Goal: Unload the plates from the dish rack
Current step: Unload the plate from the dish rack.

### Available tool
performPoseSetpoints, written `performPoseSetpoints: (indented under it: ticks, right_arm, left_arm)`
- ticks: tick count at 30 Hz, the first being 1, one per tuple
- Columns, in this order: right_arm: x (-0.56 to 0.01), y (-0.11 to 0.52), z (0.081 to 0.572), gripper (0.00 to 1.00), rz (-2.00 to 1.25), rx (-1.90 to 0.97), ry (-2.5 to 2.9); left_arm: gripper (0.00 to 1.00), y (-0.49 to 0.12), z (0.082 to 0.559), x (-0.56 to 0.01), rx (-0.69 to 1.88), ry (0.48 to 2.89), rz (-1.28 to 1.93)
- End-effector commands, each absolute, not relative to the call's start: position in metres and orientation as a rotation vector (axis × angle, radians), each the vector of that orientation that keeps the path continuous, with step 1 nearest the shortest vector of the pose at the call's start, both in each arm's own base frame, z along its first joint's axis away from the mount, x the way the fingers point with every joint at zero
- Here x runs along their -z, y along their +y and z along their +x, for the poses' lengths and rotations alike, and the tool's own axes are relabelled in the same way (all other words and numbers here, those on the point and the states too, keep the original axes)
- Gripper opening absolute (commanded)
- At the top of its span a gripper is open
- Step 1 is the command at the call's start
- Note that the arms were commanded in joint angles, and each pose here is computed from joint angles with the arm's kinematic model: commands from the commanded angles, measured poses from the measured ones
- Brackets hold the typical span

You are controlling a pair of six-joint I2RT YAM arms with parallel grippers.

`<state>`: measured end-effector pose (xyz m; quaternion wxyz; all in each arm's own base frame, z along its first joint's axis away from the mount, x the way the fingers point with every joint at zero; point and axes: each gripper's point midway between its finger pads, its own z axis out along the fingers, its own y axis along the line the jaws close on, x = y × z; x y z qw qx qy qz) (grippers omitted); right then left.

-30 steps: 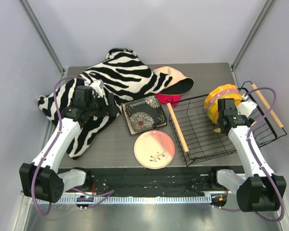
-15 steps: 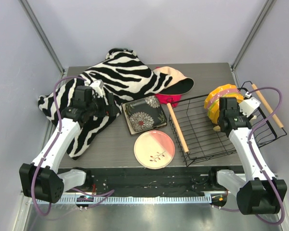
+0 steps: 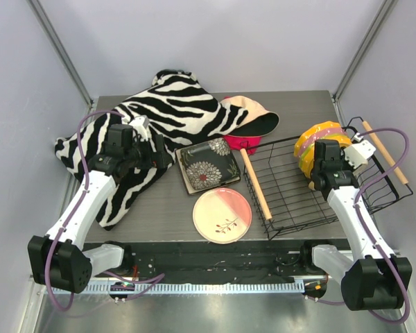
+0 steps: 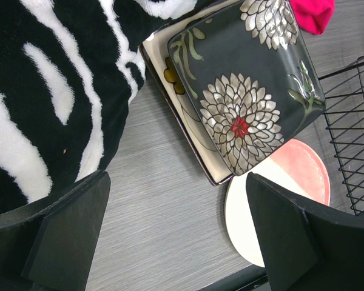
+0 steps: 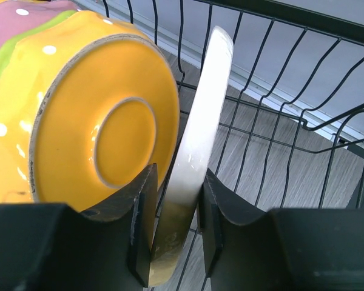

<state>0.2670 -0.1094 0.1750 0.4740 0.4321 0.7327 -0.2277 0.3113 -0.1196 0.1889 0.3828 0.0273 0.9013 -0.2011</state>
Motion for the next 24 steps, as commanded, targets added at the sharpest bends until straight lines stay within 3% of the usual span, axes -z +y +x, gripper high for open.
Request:
performPoseSetpoints:
  ticks: [1,19,24]
  right_arm:
    - [-0.182,-0.108,0.274,0.01,1.066,0.521,1.756]
    - [-0.327,-0.115,0.251,0.01,0.99,0.491,1.613]
    - [-0.342,-0.114,0.241,0.01,0.966,0.481,1.619]
  left_arm:
    - [1.0,-0.121,0.312,-0.202,0.535,2.246,0.08]
    - [1.0,-0.123,0.311,-0.204,0.555,2.236,0.082]
    - [1.0,-0.126,0.31,-0.204,0.577,2.238,0.083]
